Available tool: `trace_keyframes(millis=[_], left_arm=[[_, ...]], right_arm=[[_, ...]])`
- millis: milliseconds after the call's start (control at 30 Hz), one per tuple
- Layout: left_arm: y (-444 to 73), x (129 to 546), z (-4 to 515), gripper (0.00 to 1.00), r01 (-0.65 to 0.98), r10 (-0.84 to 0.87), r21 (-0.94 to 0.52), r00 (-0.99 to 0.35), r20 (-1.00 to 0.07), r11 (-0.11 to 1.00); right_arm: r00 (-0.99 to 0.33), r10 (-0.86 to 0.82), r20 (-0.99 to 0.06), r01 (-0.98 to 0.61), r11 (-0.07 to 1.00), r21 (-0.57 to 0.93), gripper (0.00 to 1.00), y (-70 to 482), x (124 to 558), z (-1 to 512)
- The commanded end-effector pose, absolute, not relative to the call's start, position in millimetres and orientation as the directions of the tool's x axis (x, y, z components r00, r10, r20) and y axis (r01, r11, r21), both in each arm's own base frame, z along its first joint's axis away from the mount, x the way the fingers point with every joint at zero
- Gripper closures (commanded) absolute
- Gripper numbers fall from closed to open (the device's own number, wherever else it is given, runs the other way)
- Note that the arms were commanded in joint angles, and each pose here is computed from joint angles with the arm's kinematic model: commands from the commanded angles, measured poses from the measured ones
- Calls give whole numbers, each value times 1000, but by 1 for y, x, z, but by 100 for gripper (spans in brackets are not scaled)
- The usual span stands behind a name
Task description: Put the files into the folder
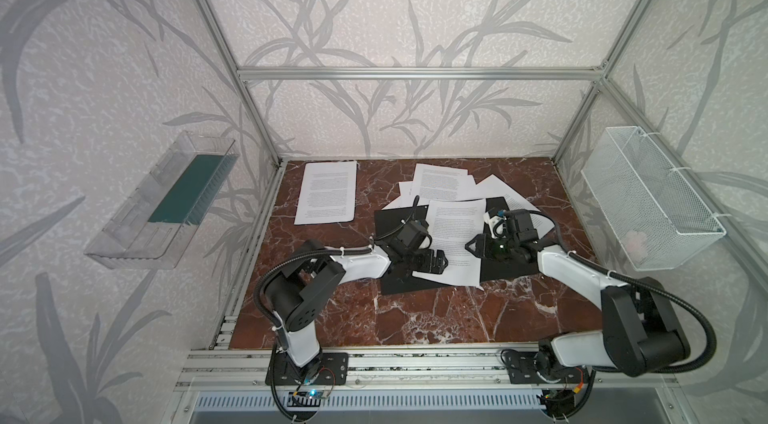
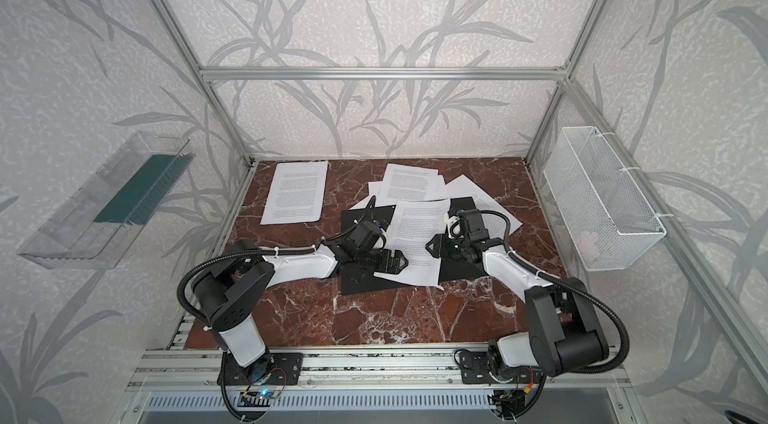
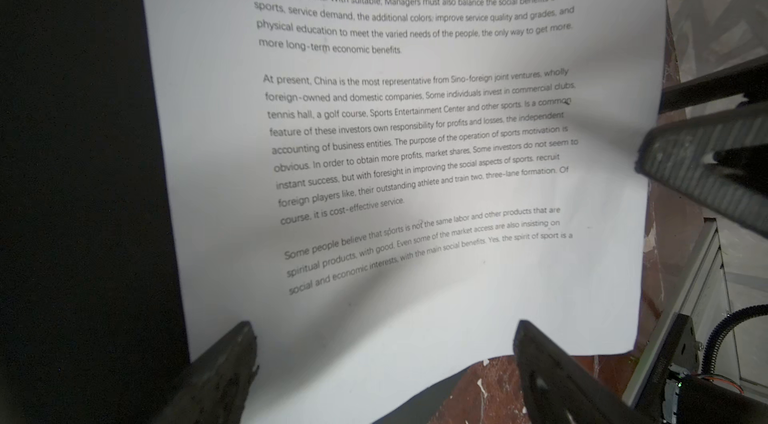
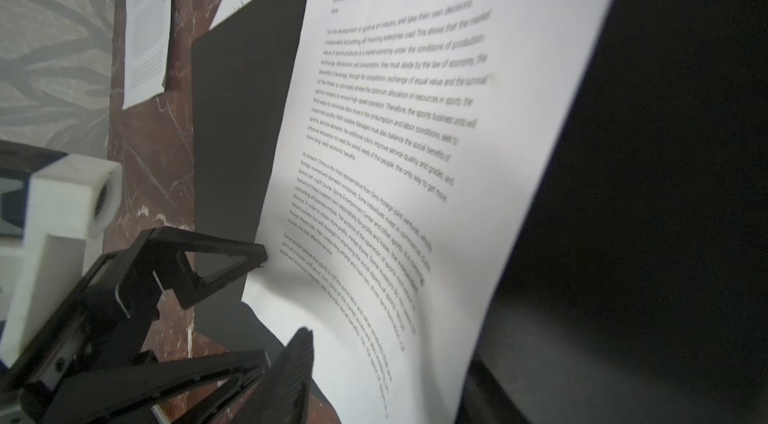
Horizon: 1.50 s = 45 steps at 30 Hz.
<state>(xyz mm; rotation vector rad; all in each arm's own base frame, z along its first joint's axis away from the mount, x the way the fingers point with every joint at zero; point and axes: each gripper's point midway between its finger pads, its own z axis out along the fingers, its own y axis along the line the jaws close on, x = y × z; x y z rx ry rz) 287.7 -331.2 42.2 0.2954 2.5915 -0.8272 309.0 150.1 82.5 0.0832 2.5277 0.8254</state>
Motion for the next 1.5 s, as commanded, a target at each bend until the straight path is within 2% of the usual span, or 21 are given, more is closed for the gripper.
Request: trace_keyframes(millis=[0, 100, 300, 467, 667, 1033, 1467], left_arm=[[-292, 271, -12, 3, 206, 86, -390, -949, -305, 898], [-294, 271, -11, 3, 208, 85, -399, -949, -305, 893], [-294, 271, -12, 3, 204, 82, -402, -950, -300, 893], [-291, 272, -14, 3, 200, 79, -393, -950, -302, 897], [-292, 272, -15, 3, 194, 73, -400, -952, -298, 896], [-294, 271, -18, 3, 183, 63, -420, -957, -283, 889], [-298, 269, -18, 3, 179, 60, -442, -961, -270, 879]], right_arm=[[-804, 295, -516, -53, 829, 557, 54, 134, 317, 98], [-784, 319, -533, -63, 813, 579, 55, 134, 313, 99], [-825, 306, -475, -63, 786, 615, 57, 145, 314, 81], [-810, 344, -474, -41, 775, 631, 58, 144, 318, 74], [-773, 382, -507, -31, 775, 631, 63, 136, 315, 80], [-745, 467, -476, -9, 707, 707, 74, 140, 316, 77], [-716, 506, -481, 40, 718, 695, 85, 132, 319, 65]])
